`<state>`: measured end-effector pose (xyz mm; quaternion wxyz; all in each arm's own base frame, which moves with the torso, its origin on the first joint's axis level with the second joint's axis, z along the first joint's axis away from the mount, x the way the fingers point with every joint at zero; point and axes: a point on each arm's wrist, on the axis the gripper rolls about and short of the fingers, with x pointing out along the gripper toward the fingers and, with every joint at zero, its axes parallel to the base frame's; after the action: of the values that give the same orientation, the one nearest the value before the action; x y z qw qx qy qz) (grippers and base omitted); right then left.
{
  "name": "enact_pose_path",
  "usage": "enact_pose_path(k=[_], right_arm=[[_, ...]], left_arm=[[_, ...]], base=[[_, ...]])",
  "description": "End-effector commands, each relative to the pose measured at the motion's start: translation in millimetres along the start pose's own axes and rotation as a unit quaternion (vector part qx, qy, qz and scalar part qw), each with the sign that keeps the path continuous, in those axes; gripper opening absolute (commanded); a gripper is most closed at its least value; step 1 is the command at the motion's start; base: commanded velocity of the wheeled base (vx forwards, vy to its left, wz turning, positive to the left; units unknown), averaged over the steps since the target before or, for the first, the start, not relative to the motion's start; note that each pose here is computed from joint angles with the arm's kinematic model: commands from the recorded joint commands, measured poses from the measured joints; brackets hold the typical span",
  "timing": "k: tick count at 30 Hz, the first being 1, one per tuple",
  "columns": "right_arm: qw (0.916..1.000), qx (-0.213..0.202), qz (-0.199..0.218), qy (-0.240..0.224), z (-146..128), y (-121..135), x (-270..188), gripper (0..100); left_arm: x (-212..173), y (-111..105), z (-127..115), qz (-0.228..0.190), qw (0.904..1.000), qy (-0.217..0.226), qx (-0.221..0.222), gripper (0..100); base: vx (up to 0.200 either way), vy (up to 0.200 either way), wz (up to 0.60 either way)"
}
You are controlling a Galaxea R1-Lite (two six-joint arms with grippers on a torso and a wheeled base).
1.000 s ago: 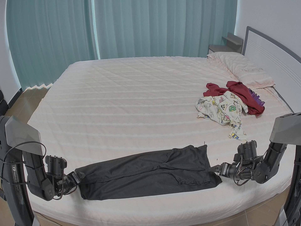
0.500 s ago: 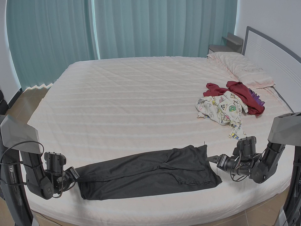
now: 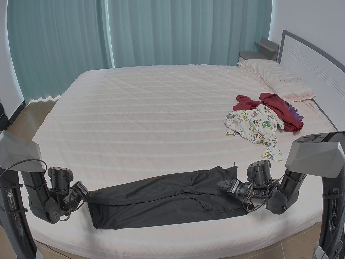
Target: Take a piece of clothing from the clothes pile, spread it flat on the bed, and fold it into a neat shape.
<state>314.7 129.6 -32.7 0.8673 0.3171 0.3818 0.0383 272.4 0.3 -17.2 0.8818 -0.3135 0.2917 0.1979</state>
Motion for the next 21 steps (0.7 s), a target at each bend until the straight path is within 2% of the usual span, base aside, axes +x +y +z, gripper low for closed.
enact_pose_path(k=[1,9,16,21], right_arm=[[0.9999,-0.002,-0.009,0.012,-8,-4,9,100],[0.9999,-0.007,-0.005,0.012,-10,4,16,100],[0.9999,0.012,-0.011,-0.003,-4,9,8,100],[0.9997,0.011,-0.022,-0.003,-11,6,19,100]], left_arm=[[0,-1,3,-0.003,1.0,-0.006,-0.004,0],[2,0,2,-0.002,1.0,-0.003,-0.004,0],[3,0,3,-0.002,1.0,-0.005,-0.006,0],[3,0,5,-0.002,0.9999,-0.008,-0.007,0]], base=[[0.0,0.0,0.0],[0.0,0.0,0.0],[0.0,0.0,0.0],[0.0,0.0,0.0]])
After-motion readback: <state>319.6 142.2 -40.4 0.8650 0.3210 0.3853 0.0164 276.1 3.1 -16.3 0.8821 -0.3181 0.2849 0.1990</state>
